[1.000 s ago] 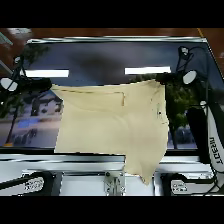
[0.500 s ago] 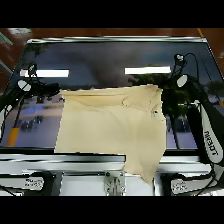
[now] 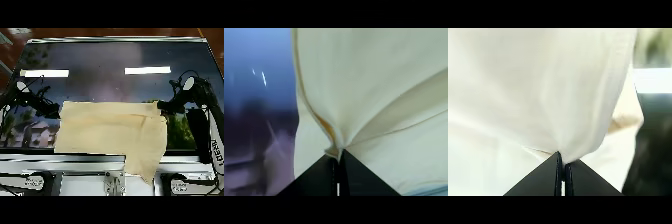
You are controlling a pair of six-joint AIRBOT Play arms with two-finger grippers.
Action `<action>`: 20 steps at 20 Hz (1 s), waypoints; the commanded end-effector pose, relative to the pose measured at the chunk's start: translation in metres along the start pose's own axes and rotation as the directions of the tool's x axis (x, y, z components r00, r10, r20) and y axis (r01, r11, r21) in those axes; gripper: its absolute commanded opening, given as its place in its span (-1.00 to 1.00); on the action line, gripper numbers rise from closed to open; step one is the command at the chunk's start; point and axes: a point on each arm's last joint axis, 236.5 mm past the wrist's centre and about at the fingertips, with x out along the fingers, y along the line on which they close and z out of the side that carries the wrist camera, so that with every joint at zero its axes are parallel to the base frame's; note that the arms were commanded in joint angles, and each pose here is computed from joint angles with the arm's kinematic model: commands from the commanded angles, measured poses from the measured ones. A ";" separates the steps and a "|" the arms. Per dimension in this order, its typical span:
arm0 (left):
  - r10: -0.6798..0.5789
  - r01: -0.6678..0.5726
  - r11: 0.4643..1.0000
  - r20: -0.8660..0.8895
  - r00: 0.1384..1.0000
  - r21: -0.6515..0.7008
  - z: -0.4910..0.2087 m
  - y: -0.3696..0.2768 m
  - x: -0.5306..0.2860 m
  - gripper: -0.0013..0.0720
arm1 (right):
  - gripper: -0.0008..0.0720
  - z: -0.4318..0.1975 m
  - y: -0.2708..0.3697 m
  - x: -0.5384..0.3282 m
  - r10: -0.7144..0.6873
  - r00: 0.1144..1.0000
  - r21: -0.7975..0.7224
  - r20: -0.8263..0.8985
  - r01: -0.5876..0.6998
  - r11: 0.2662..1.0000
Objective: Fold the shirts.
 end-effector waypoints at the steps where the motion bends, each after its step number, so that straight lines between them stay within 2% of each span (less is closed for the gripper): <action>1: -0.027 0.019 0.998 -0.137 0.990 -0.055 -0.038 0.003 0.019 -0.86 | -0.81 -0.042 -0.015 0.020 -0.045 0.988 0.078 -0.145 0.057 0.995; 7: -0.038 0.038 0.995 -0.003 0.999 -0.087 -0.007 0.010 0.017 -0.86 | -0.80 -0.021 -0.014 0.029 -0.044 0.998 0.140 -0.052 0.051 0.989; 8: -0.038 0.038 0.995 0.005 0.999 -0.095 -0.005 0.012 0.016 -0.86 | -0.65 -0.018 -0.013 0.029 -0.039 0.998 0.145 -0.038 0.045 0.988; 9: -0.038 0.039 0.994 0.007 0.999 -0.101 -0.005 0.015 0.016 -0.83 | -0.09 -0.015 -0.011 0.029 -0.029 0.999 0.149 -0.027 0.033 0.988; 10: -0.040 0.041 0.993 0.006 0.999 -0.108 -0.005 0.017 0.015 -0.27 | 0.30 -0.016 -0.009 0.029 -0.024 0.999 0.144 -0.029 0.028 0.989; 11: -0.046 0.045 0.992 -0.002 0.999 -0.118 -0.008 0.019 0.013 0.53 | 0.30 -0.019 -0.009 0.027 -0.023 0.999 0.109 -0.043 0.028 0.994; 12: -0.058 0.055 0.990 -0.021 0.998 -0.132 -0.014 0.022 0.008 0.73 | 0.30 -0.025 -0.013 0.023 -0.040 0.997 0.072 -0.064 0.045 0.996; 14: -0.091 0.080 0.983 -0.059 0.994 -0.162 -0.031 0.032 -0.007 0.73 | 0.31 -0.045 -0.035 0.005 -0.128 0.986 0.014 -0.110 0.130 0.991; 15: -0.113 0.099 0.981 -0.077 0.991 -0.169 -0.044 0.037 -0.016 0.73 | 0.53 -0.057 -0.047 -0.007 -0.153 0.979 0.010 -0.134 0.155 0.988; 16: -0.136 0.118 0.977 -0.093 0.986 -0.176 -0.059 0.041 -0.023 0.73 | 0.65 -0.070 -0.059 -0.017 -0.152 0.975 0.022 -0.159 0.158 0.987; 18: -0.176 0.151 0.961 -0.087 0.981 -0.233 -0.096 0.052 -0.020 0.73 | 0.65 -0.097 -0.081 -0.029 -0.087 0.981 0.124 -0.170 0.109 0.986; 20: -0.213 0.183 0.932 -0.066 0.975 -0.312 -0.133 0.061 -0.001 0.73 | 0.65 -0.118 -0.087 -0.029 0.032 0.992 0.235 -0.121 -0.003 0.972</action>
